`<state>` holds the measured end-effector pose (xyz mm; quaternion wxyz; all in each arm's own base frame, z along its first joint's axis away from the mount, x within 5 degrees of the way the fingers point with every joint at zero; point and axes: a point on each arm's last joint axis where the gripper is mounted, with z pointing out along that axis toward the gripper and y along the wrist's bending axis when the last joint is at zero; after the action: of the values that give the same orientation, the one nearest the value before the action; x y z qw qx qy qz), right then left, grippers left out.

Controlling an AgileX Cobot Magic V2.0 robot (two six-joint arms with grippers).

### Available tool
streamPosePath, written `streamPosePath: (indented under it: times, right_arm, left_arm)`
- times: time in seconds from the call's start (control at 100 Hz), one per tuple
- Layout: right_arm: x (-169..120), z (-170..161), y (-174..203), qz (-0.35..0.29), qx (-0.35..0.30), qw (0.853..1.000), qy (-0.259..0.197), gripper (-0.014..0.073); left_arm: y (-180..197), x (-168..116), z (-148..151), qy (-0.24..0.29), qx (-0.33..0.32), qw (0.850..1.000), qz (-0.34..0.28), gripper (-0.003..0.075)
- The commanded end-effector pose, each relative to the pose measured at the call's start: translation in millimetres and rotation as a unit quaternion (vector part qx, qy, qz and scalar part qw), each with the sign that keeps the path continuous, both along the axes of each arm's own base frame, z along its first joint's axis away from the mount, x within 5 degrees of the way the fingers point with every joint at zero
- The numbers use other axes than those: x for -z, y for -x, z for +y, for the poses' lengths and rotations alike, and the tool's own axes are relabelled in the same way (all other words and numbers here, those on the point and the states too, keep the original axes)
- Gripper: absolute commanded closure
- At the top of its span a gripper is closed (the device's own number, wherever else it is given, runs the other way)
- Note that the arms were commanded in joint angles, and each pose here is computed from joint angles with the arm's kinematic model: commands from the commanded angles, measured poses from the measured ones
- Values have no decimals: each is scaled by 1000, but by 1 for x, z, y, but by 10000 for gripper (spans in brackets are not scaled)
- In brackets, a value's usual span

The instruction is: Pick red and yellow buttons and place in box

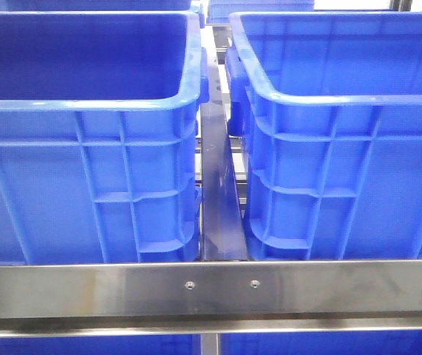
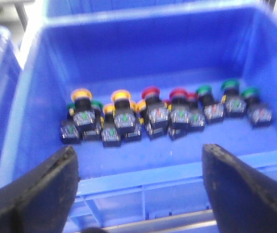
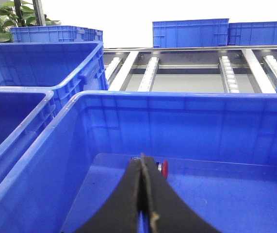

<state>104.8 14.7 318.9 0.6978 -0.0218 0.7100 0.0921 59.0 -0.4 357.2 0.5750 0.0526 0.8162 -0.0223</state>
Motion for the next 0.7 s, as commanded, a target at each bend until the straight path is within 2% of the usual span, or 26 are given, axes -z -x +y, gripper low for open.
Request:
streamPosePath:
  times: [0.0,0.36,0.54,0.69]
  right_arm:
    - [-9,-3,0,-17,16,1000,0,663]
    - [-9,-3,0,-17,16,1000,0,663]
    - [-8,-3,0,-15,16,1000,0,663]
    - [-8,-3,0,-15,16,1000,0,663]
  left_arm:
    - [-18,-18,-6,-6,6,1000,-24,226]
    - [-106,-39,-34,-20,1,998,65,226]
    - [-158,-29,-40,-27,-23,992,118,226]
    - [-194,-17,-33,-27,-54,986,155,226]
